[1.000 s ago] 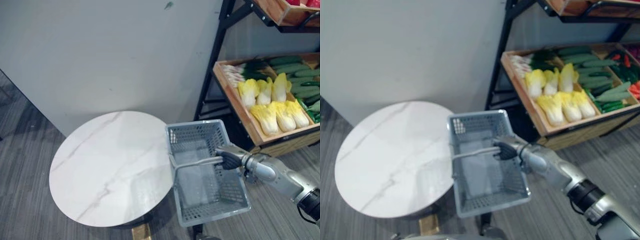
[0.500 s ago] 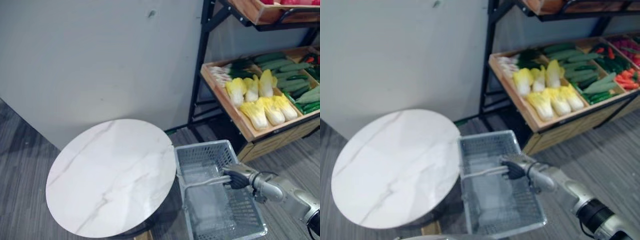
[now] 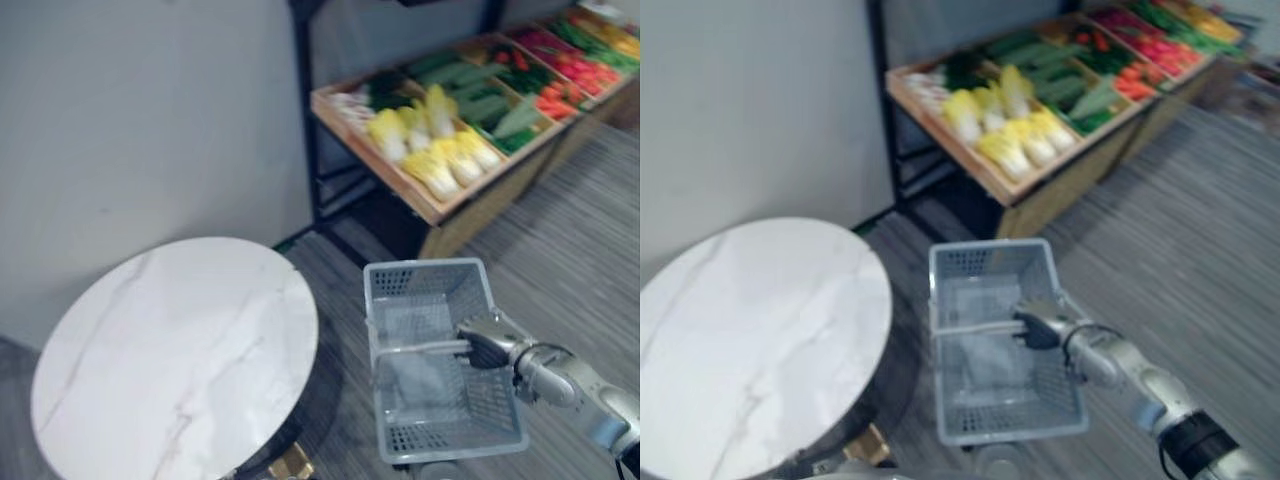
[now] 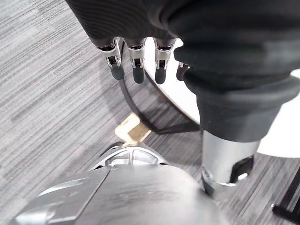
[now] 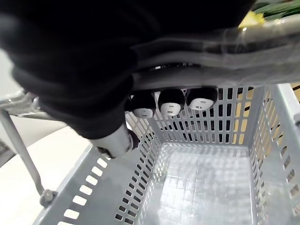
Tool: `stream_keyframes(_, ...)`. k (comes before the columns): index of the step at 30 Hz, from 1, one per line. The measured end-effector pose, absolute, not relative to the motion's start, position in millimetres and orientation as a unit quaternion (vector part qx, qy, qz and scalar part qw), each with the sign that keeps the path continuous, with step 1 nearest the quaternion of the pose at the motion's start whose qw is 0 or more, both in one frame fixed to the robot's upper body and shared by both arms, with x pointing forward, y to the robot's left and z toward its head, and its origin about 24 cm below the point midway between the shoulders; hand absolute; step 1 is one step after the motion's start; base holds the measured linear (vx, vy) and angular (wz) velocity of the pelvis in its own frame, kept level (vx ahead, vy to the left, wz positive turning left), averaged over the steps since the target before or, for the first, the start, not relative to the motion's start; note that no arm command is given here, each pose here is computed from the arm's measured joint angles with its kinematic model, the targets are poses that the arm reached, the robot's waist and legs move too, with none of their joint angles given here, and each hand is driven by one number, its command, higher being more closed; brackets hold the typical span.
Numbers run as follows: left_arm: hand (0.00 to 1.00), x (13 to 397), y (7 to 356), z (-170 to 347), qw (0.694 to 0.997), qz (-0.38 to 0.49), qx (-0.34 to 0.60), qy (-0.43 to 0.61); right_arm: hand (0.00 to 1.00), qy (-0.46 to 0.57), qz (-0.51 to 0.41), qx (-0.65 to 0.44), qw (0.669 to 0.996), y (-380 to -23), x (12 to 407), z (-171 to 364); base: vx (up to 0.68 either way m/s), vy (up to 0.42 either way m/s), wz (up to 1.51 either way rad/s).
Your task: Pick vegetable in the basket
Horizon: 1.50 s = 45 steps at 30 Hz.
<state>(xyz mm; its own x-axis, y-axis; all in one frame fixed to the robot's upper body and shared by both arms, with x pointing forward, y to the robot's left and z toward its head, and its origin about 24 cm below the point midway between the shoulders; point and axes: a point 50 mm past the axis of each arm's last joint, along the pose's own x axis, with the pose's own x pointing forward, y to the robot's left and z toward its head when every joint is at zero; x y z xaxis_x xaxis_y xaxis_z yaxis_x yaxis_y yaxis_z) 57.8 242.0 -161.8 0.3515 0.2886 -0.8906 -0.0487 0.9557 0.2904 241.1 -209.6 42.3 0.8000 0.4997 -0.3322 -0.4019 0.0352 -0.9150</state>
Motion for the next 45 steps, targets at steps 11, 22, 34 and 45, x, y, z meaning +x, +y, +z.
stream_keyframes(11,0.00,70,234,-164,0.817,0.078,0.109,0.561,1.00,-0.022,0.324,-0.618,0.716,-203,243,26,-0.06,-0.227,-1.04)
stream_keyframes(22,0.00,62,220,-167,0.822,0.073,0.091,0.557,1.00,0.043,0.270,-0.608,0.745,-237,228,7,-0.03,-0.052,-0.77)
stream_keyframes(34,0.00,64,215,-165,0.836,0.065,0.087,0.538,1.00,0.134,0.229,-0.637,0.724,-287,220,-7,0.04,0.207,-0.66)
stream_keyframes(45,0.00,72,207,-164,0.842,0.020,0.106,0.529,1.00,0.230,0.132,-0.610,0.747,-331,201,-19,0.08,0.089,-0.23)
